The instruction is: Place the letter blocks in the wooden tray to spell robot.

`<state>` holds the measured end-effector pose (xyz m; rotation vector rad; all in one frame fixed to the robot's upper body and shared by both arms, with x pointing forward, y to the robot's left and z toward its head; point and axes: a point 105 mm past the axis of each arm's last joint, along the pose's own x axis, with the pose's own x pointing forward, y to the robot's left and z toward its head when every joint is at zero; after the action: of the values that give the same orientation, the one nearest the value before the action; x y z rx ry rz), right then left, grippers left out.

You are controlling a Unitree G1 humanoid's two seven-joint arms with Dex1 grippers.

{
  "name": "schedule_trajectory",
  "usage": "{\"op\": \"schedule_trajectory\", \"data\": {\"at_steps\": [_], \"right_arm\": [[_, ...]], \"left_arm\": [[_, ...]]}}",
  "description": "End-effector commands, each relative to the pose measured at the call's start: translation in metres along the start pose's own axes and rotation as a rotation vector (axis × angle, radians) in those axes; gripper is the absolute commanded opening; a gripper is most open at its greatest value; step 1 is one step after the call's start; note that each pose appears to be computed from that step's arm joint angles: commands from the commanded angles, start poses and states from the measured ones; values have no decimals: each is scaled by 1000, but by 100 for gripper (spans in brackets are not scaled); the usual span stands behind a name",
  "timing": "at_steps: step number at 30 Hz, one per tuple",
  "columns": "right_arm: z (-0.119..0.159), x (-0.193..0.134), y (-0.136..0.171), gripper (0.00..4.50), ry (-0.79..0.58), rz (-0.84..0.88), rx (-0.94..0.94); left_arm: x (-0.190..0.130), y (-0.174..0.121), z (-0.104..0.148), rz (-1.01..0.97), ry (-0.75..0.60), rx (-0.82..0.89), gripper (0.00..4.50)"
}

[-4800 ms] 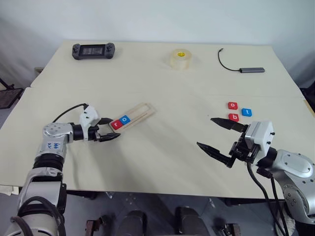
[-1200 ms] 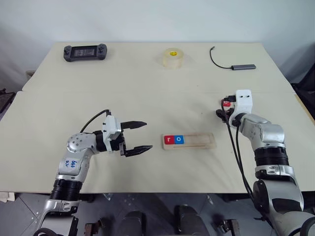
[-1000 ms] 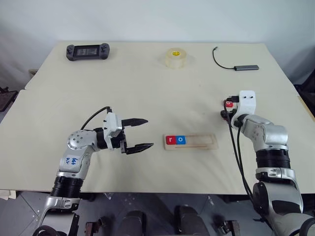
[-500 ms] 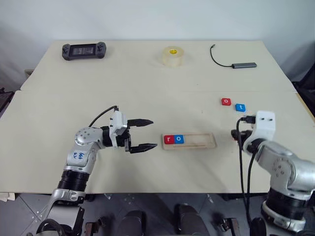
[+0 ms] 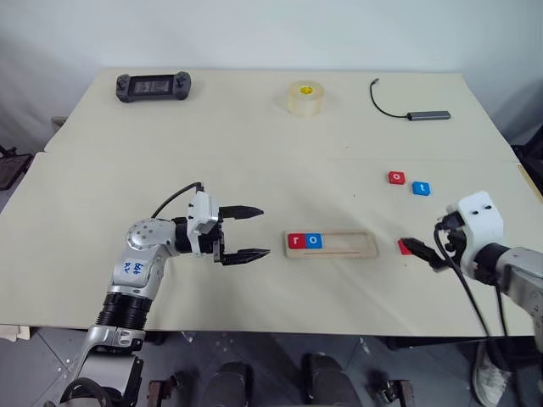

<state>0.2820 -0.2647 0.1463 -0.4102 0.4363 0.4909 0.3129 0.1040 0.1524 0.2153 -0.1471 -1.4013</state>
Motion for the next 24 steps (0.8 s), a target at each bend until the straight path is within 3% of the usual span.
{"op": "schedule_trajectory", "data": {"at_steps": [1, 10, 20, 24], "right_arm": [[3, -2, 5, 448, -61, 203, -164], [-8, 22, -26, 448, -49, 378, -309], [-23, 34, -32, 448, 21, 474, -280], [-25, 38, -35, 317, 16, 467, -271]], "left_arm": [[1, 0, 11, -14, -16, 44, 450], [-3, -7, 17, -26, -13, 49, 450], [-6, -10, 22, -45, 3, 50, 450], [-6, -10, 21, -42, 4, 48, 450]]}}
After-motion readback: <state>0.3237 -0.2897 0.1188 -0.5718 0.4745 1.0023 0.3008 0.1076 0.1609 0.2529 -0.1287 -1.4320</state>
